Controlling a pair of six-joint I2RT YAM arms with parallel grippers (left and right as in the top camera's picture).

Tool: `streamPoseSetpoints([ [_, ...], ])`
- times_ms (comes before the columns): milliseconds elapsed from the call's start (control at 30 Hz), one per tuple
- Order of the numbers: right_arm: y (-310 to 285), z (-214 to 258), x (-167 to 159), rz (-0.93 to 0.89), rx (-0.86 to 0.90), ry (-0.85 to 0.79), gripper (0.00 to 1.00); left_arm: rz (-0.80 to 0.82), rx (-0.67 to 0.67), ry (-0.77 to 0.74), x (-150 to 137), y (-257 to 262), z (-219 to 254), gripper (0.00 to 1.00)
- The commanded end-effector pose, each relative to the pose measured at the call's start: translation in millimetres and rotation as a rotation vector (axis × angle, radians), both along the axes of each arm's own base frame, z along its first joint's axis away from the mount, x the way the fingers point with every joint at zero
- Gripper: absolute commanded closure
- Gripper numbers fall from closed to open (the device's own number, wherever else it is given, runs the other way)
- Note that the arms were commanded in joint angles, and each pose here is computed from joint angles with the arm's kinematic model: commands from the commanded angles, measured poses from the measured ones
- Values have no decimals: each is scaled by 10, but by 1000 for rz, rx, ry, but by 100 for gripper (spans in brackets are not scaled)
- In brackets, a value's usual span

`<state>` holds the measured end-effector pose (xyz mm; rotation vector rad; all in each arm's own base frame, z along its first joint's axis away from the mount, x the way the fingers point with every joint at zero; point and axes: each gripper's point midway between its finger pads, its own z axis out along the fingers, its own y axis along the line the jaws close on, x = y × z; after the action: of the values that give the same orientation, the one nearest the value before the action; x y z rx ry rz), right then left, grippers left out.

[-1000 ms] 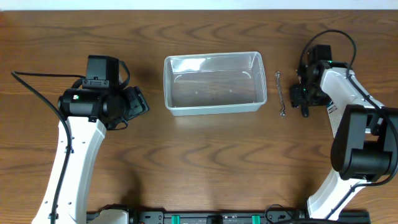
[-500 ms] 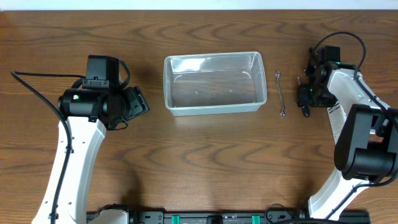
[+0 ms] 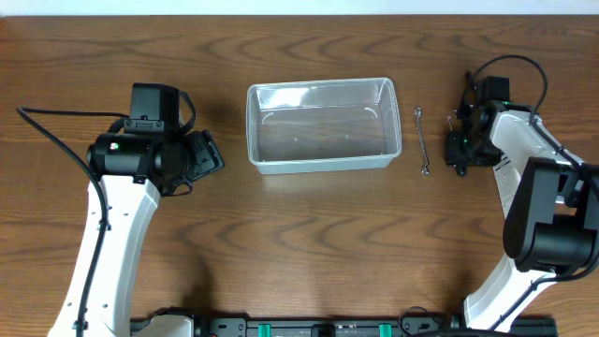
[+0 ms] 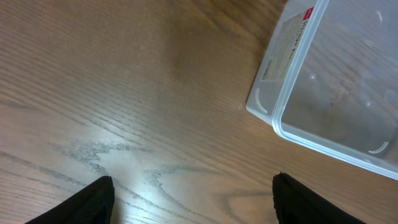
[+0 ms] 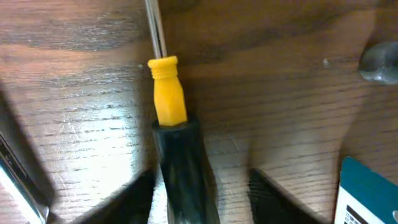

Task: Pack container
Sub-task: 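Lower the right gripper and grasp the yellow-and-black screwdriver, then carry the screwdriver over the container and release it inside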

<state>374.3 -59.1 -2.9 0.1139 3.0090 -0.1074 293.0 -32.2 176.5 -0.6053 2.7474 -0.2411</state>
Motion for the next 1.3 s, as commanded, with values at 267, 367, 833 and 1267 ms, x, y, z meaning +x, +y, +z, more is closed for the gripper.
streamPoseSetpoints([
  [267,74,-101,-85,3,39,31,99,-6,14,-5,22,14,24,26],
  [367,92,-36,-13,7,51,13,99,-6,14,-7,25,14,25,26],
  [833,388,1188,768,102,36,-176,99,-6,14,-14,41,13,32,17],
  [1267,1884,1993,761,466,73,-280,99,-5,12,-37,94,9,53,15],
])
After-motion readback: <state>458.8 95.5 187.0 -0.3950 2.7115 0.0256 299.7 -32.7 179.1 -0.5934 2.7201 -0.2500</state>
